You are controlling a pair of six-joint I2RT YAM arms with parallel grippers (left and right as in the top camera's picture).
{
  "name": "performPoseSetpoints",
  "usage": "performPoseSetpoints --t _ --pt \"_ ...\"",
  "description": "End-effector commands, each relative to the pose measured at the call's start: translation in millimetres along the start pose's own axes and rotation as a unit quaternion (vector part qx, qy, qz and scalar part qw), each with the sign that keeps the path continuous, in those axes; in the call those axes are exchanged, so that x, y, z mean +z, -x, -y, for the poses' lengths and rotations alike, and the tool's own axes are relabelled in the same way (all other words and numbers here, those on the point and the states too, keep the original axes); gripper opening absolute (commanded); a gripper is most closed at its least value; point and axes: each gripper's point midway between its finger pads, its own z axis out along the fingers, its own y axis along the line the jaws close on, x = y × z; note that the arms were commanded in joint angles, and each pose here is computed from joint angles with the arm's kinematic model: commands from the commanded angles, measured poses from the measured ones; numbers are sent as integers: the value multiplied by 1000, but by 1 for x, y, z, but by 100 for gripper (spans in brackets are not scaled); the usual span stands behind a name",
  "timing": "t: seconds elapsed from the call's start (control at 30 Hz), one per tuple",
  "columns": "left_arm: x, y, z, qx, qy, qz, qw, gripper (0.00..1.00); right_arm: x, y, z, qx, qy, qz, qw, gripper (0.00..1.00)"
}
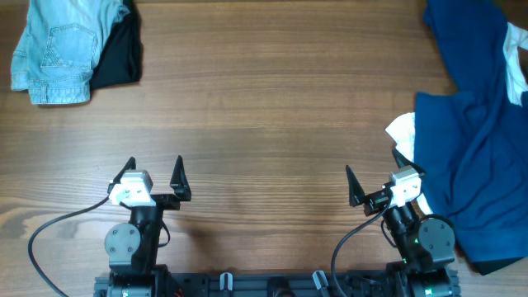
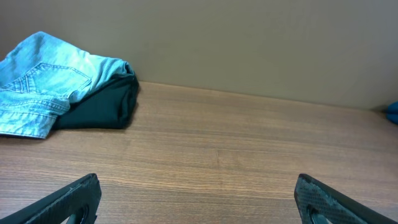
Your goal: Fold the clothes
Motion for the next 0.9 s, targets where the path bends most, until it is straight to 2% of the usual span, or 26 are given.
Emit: performPoseSetpoints --t 0.0,0.87 --pt "0 -2 -1 3 2 2 1000 100 -1 2 3 5 -7 5 1000 100" --pt "0 -3 -2 3 5 0 1000 100 -1 2 5 19 -12 5 1000 100"
